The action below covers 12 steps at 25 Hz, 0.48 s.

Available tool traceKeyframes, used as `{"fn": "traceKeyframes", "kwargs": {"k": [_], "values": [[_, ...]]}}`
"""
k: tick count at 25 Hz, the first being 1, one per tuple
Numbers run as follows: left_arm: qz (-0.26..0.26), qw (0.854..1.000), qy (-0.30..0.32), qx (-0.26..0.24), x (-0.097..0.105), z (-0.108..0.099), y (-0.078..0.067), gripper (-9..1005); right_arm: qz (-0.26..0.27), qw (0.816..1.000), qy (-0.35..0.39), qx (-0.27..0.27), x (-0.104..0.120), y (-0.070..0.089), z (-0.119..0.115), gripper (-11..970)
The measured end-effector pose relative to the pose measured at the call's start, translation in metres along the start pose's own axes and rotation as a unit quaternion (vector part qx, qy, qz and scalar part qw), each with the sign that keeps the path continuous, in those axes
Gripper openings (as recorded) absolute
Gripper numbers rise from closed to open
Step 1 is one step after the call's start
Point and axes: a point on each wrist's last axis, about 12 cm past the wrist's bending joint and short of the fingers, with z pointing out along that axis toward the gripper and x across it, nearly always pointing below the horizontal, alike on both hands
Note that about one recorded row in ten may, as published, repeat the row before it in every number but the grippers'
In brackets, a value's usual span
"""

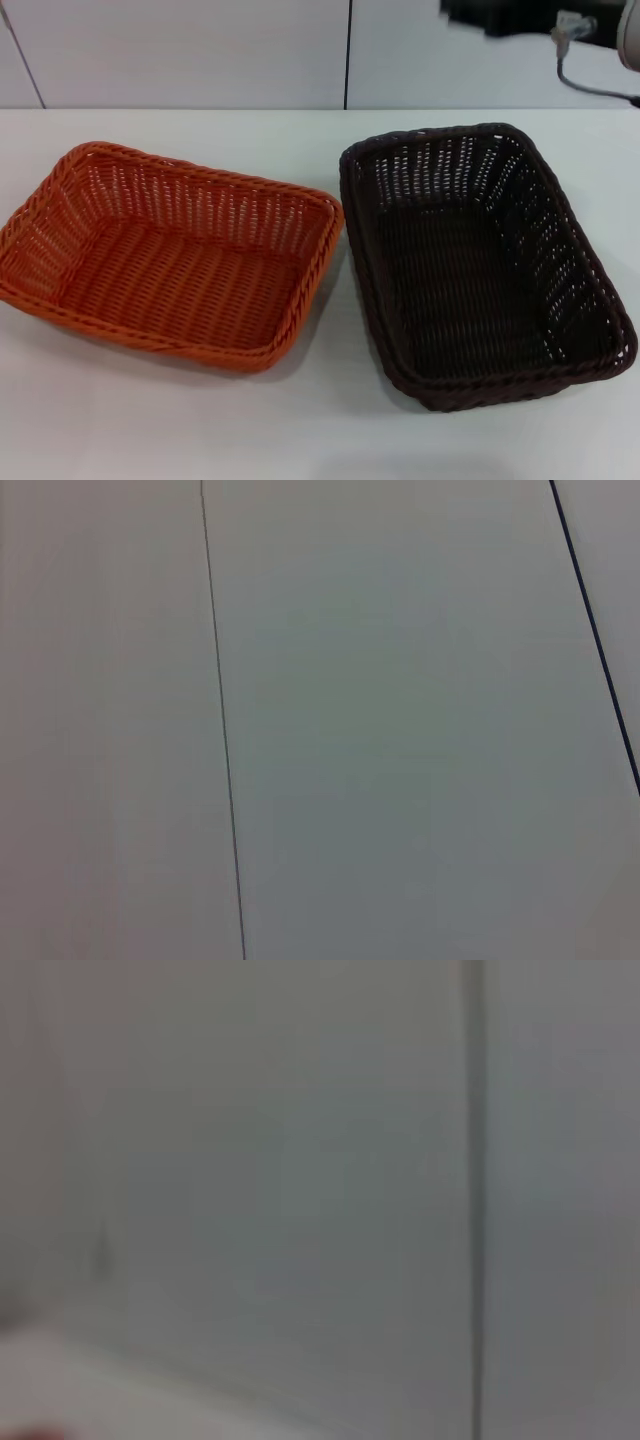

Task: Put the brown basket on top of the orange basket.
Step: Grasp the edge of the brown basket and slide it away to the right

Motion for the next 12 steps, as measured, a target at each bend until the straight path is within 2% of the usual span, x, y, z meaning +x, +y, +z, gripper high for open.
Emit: {"fn": "traceKeyframes", "kwargs": {"k": [2, 3, 4, 6, 7, 8, 9, 10, 12], "values": [[0.002, 1.000, 0.011, 0.001, 0.003, 0.002, -0.002, 784, -0.029, 0.996, 0.072, -0.035, -0.009, 0.002, -0.008, 595], [0.002, 1.000, 0.011, 0.001, 0.003, 0.002, -0.002, 784, -0.029, 0.996, 0.072, -0.035, -0.009, 0.002, -0.008, 595], [0.001, 1.000, 0.019, -0.001, 0.005, 0.004, -0.002, 785, -0.044, 0.989, 0.128, -0.064, -0.011, 0.006, -0.013, 594], [0.001, 1.000, 0.020, -0.003, 0.005, 0.004, -0.002, 785, -0.052, 0.984, 0.154, -0.078, -0.012, 0.009, -0.016, 594], [0.002, 1.000, 0.022, -0.005, 0.006, 0.004, -0.001, 785, -0.083, 0.967, 0.213, -0.114, -0.010, 0.016, -0.021, 594], [0.002, 1.000, 0.022, -0.005, 0.006, 0.004, -0.001, 785, -0.083, 0.967, 0.213, -0.114, -0.010, 0.016, -0.021, 594], [0.003, 1.000, 0.022, -0.005, 0.006, 0.005, -0.001, 785, -0.112, 0.951, 0.254, -0.140, -0.008, 0.022, -0.026, 594], [0.004, 1.000, 0.022, -0.004, 0.006, 0.005, -0.001, 785, -0.112, 0.951, 0.254, -0.140, -0.008, 0.022, -0.026, 594], [0.004, 1.000, 0.023, -0.006, 0.006, 0.006, 0.000, 785, -0.134, 0.936, 0.285, -0.160, -0.007, 0.026, -0.031, 594]]}}
